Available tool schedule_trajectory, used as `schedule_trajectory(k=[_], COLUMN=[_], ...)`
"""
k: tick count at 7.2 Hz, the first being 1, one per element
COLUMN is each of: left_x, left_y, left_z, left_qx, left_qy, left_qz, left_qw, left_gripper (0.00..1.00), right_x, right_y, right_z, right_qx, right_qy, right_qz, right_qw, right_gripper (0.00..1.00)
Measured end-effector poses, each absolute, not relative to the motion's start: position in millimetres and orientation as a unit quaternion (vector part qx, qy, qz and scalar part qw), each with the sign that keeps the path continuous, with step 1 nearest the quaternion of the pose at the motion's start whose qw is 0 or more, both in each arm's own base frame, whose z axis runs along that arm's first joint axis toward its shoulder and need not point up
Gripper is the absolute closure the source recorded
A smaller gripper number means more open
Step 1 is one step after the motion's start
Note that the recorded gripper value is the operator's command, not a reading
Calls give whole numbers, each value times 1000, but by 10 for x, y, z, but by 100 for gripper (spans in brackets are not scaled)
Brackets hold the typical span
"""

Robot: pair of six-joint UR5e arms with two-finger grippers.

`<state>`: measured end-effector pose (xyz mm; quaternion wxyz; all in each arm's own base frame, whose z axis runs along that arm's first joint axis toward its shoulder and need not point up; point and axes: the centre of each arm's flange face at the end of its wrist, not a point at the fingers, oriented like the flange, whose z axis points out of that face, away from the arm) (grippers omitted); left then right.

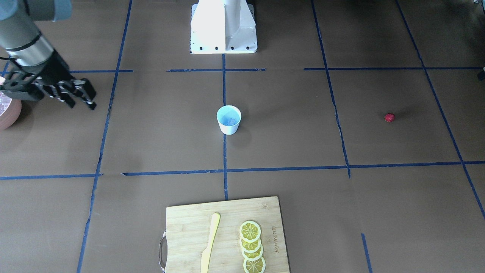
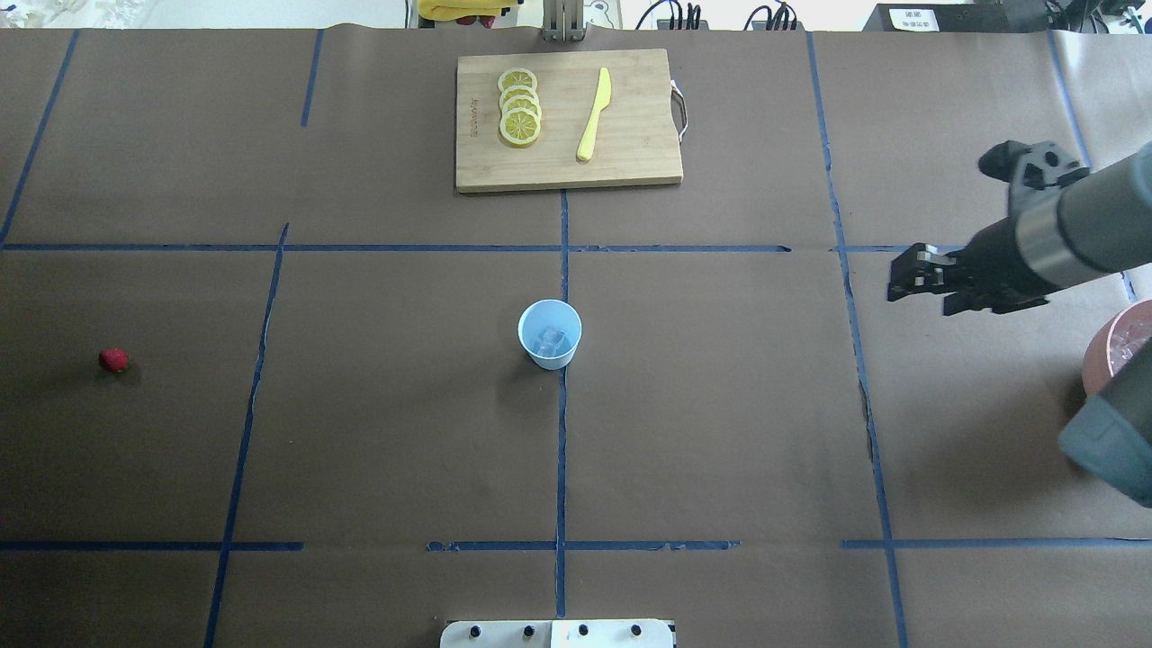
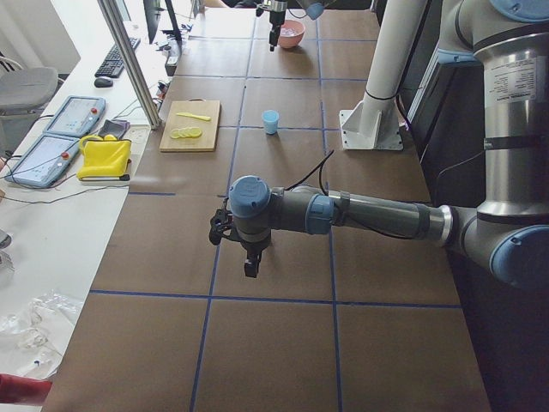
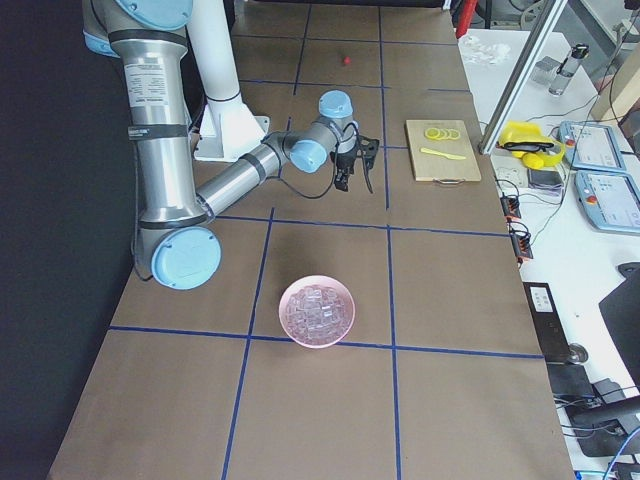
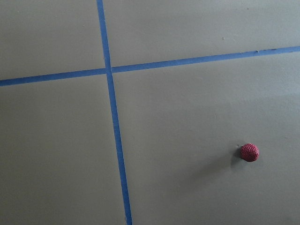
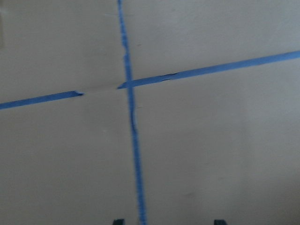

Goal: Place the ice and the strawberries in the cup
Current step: 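Move the right gripper back to the pink bowl, then grasp a third ice cube from the bowl with the right gripper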

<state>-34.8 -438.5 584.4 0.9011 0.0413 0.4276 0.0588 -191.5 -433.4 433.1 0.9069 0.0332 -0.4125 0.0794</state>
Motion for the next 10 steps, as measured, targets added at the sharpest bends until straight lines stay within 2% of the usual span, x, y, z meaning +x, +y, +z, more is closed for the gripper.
schedule_trajectory(k=[2, 3, 5, 10], left_x=[-344, -344, -343, -337], left_y=[-4371, -4369, -4366, -4368], left_z=[5840, 5841, 5845, 5850], left_qx=[40, 39, 38, 36], left_qy=[428, 428, 428, 428], left_qz=[55, 54, 53, 52], left_qw=[901, 901, 901, 901], left_gripper=[0, 0, 0, 0], right_x=[-1063, -788, -566, -576], right_y=[-4348, -4337, -4268, -4208], right_z=[5140, 5506, 5926, 6305], right_qx=[58, 66, 70, 46], right_qy=[-382, -368, -355, -348], right_qz=[-7, -52, -112, -131], right_qw=[922, 926, 925, 927], right_gripper=[22, 0, 0, 1])
